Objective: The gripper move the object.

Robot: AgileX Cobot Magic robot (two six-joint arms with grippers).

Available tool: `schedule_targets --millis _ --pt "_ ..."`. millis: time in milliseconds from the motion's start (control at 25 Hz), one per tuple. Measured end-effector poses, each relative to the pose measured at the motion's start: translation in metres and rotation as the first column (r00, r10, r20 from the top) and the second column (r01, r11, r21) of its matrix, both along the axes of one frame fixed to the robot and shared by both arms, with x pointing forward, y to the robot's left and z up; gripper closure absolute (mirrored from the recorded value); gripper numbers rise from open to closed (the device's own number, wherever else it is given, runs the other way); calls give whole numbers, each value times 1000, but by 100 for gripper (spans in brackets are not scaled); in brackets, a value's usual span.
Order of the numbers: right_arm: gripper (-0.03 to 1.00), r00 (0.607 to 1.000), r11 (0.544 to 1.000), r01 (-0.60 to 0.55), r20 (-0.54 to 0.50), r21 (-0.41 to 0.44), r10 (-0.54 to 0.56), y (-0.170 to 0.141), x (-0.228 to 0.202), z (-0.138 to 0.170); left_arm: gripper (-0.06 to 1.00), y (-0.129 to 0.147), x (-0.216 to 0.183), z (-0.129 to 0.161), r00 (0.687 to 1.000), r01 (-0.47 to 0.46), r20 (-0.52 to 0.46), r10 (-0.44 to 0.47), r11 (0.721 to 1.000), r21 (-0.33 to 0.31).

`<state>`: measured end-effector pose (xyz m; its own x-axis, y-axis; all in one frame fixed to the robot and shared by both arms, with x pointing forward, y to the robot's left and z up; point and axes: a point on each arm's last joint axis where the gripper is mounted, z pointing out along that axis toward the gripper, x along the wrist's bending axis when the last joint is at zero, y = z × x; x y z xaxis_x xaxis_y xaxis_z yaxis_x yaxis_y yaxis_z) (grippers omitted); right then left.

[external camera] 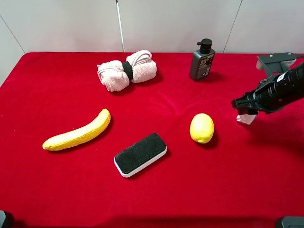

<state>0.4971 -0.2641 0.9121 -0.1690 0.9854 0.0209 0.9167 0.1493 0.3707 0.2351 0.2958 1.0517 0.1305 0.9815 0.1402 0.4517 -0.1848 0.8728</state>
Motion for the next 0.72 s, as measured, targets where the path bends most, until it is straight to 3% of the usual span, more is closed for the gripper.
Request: schedule_targets --millis 720 --pt "63 998 998 -53 -17 -28 53 5 37 47 7 0 0 0 1000 0 0 0 1000 0"
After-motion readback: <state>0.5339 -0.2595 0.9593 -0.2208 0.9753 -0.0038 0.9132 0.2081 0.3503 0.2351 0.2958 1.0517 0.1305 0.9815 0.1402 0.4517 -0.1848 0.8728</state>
